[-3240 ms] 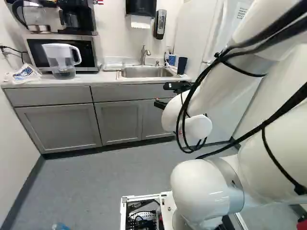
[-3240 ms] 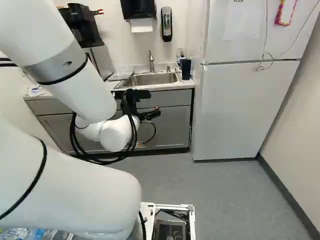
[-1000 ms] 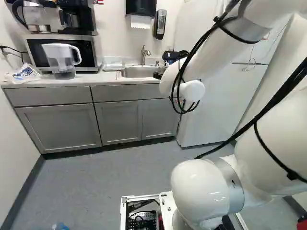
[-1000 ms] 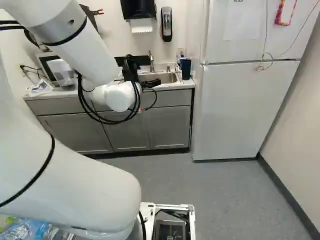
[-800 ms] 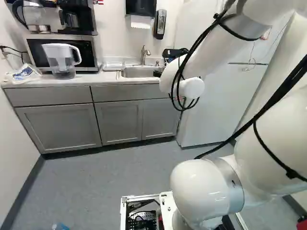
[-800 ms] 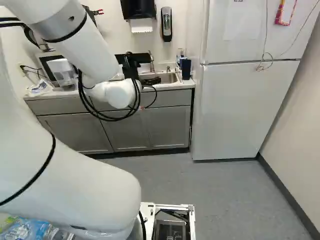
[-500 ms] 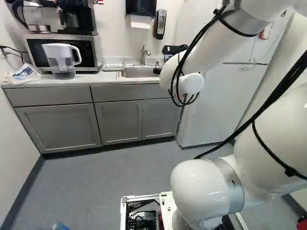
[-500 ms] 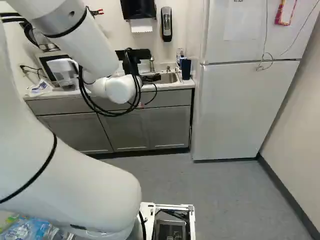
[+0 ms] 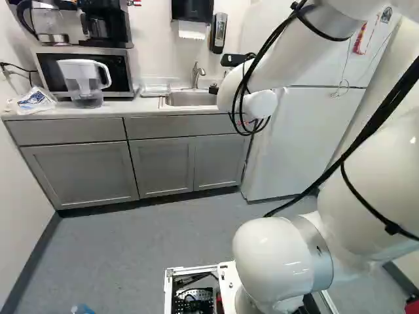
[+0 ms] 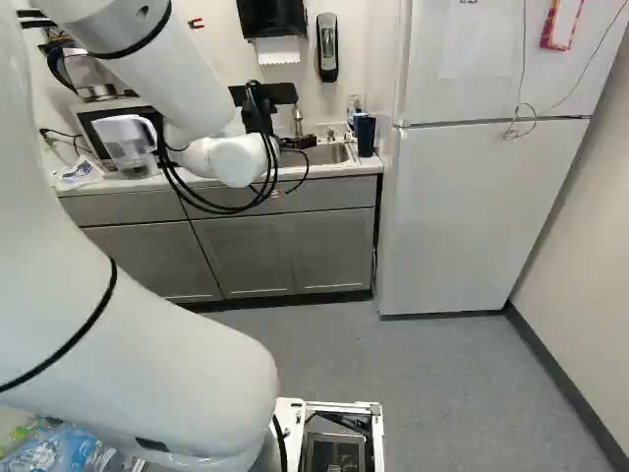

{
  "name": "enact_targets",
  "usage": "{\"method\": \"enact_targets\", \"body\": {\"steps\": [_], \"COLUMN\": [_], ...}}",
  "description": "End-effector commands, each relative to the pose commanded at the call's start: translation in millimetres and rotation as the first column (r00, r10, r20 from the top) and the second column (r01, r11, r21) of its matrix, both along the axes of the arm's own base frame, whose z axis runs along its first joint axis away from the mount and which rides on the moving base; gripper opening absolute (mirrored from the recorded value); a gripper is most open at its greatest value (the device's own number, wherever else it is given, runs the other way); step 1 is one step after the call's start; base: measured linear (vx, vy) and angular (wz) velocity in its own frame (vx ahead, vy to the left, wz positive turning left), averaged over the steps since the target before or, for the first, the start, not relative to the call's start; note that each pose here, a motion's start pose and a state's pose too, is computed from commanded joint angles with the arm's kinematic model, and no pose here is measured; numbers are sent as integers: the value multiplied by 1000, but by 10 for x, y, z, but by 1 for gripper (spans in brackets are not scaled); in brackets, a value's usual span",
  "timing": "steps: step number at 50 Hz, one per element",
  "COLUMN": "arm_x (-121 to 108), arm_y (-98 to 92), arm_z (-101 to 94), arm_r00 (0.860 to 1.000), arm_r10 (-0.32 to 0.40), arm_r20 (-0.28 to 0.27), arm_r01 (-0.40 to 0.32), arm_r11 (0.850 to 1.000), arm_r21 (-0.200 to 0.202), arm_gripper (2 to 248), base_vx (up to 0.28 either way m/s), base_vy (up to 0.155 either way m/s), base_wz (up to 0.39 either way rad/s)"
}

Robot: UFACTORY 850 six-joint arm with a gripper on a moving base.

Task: Rinse the cup and place it in the tray

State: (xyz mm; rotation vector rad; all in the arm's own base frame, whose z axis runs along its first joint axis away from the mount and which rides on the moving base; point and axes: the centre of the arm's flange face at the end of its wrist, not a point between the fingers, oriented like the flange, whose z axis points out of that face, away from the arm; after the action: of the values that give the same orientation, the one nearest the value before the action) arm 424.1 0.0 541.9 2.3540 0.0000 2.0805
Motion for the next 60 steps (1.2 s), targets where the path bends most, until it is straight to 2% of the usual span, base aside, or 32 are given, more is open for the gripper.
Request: {"method": "enact_targets", "body": {"steps": [60], "arm_x": [352], "arm_y": [0], "arm_z": [547], "arm_r00": [1000], "arm_r10": [0], "arm_r20": [0], "arm_r01": [0], "arm_r11": [1000], "arm_r21": [0], "arm_gripper": [247], "base_vx": [0], "base_vy": [0], "base_wz": [0]}}
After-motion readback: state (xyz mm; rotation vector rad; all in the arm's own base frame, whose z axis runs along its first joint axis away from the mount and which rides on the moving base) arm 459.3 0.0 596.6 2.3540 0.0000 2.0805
